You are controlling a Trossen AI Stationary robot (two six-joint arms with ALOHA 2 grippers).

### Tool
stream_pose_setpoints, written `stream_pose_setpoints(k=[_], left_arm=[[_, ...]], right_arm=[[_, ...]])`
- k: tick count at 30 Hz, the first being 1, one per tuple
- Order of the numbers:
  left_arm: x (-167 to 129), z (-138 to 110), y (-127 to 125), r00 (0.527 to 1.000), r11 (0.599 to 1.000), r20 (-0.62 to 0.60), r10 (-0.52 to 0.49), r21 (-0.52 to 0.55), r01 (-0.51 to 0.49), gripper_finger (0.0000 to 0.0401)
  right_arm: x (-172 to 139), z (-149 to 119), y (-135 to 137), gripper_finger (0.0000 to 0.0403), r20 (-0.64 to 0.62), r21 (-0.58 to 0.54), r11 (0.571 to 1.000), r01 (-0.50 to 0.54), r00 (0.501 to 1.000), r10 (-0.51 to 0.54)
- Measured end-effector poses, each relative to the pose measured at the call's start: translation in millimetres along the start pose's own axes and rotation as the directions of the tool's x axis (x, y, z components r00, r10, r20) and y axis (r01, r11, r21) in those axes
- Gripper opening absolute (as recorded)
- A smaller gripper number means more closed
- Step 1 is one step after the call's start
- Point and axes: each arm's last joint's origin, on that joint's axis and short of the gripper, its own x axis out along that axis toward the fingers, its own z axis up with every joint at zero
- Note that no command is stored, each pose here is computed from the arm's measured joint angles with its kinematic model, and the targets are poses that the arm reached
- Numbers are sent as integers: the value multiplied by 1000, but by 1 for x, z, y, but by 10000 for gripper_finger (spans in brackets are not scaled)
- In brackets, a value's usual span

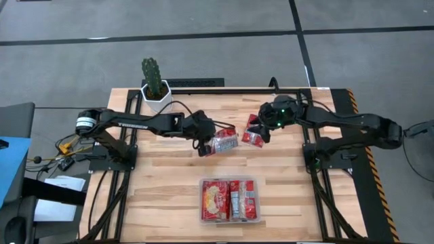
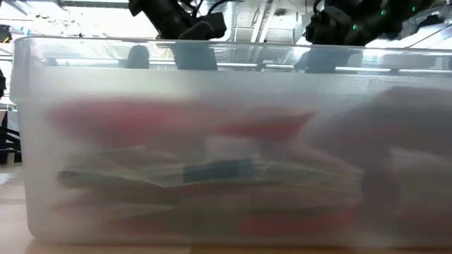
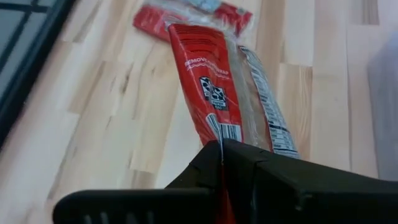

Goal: Sort popcorn bags into baskets
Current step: Put the red popcorn bag into the transparent bin

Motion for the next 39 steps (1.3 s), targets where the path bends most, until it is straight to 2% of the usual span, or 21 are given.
stream_pose_setpoints(k=[6, 9, 13, 19, 28, 39], left_arm=[[-17, 6, -6, 998, 999, 55, 30, -21, -29, 0], [-21, 10, -11, 996, 999, 87, 30, -35, -27, 0], [-23, 11, -17, 994, 998, 105, 40, -47, -35, 0], [-26, 15, -25, 988, 997, 144, 54, -54, -46, 0], [-44, 39, -32, 969, 996, 232, 85, -13, -84, 0], [-45, 42, -30, 964, 995, 249, 95, 4, -99, 0]], right_arm=[[7, -10, -20, 228, 67, 36, 998, -48, 997, 46], [7, -7, -22, 229, 142, 31, 996, -83, 987, 78], [5, -3, -22, 228, 172, 23, 989, -146, 975, 140], [6, -5, -21, 228, 150, 24, 983, -182, 973, 176], [15, -9, -20, 229, 99, 29, 968, -251, 964, 247], [17, -7, -10, 227, 96, 3, 931, -365, 927, 363]])
